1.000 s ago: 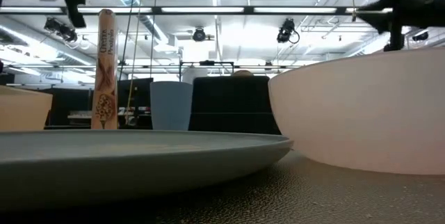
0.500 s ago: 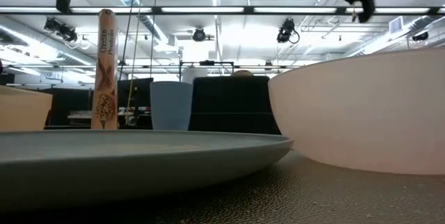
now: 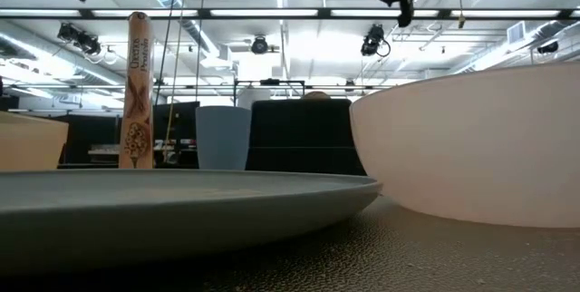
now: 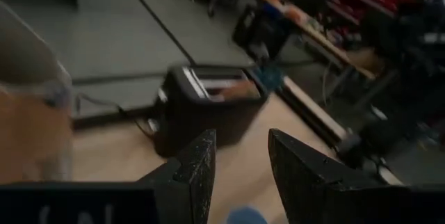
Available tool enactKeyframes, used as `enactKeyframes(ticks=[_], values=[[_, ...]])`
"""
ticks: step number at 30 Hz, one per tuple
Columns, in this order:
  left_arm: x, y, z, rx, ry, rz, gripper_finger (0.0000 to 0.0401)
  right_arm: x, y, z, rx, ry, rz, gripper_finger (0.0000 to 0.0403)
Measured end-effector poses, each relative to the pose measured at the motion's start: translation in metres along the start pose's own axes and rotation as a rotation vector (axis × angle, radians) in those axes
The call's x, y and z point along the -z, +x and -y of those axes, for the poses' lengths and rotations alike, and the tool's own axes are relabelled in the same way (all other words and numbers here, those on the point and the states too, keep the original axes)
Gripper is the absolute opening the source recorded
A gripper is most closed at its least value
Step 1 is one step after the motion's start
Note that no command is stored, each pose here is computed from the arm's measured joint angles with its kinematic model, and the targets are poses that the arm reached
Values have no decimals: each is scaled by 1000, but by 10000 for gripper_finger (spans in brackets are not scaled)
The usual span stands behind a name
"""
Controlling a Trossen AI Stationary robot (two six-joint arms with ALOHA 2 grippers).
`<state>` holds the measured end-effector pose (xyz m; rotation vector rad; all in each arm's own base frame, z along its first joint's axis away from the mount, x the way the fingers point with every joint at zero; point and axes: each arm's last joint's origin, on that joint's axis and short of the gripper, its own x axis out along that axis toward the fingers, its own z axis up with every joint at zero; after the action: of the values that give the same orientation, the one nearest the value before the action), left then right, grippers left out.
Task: Arrange a breakfast setting
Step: Pour the cereal into the light pink bowl
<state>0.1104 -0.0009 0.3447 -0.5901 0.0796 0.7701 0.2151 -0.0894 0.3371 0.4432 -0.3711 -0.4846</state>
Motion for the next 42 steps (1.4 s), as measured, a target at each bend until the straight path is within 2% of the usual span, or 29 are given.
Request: enactKeyframes(ticks=[5, 13, 19, 21, 24, 28, 32, 35, 39, 42], values=[[16, 6, -1, -26, -55, -148, 141, 8, 7, 3, 22, 92, -21, 57], [36, 16, -7, -219, -72, -264, 141, 19, 13, 4, -37, 113, -93, 57], [48, 27, -9, -355, -21, -300, 147, 18, 12, 3, -68, 133, -107, 57], [50, 31, -9, -397, 3, -306, 158, 19, 13, 1, -113, 135, -125, 57], [53, 39, -10, -452, 21, -307, 191, 16, 14, -2, -205, 73, -171, 57], [55, 52, -12, -542, 48, -289, 250, 8, 19, -11, -202, -11, -193, 57], [61, 66, -13, -624, 132, -309, 296, -6, 23, -18, -196, -119, -169, 64], [65, 73, -15, -678, 156, -322, 313, -11, 25, -17, -175, -147, -173, 71], [69, 74, -18, -739, 102, -354, 315, -11, 25, -13, -156, -145, -191, 79], [71, 68, -14, -703, 59, -370, 310, -9, 25, -13, -150, -145, -205, 82]])
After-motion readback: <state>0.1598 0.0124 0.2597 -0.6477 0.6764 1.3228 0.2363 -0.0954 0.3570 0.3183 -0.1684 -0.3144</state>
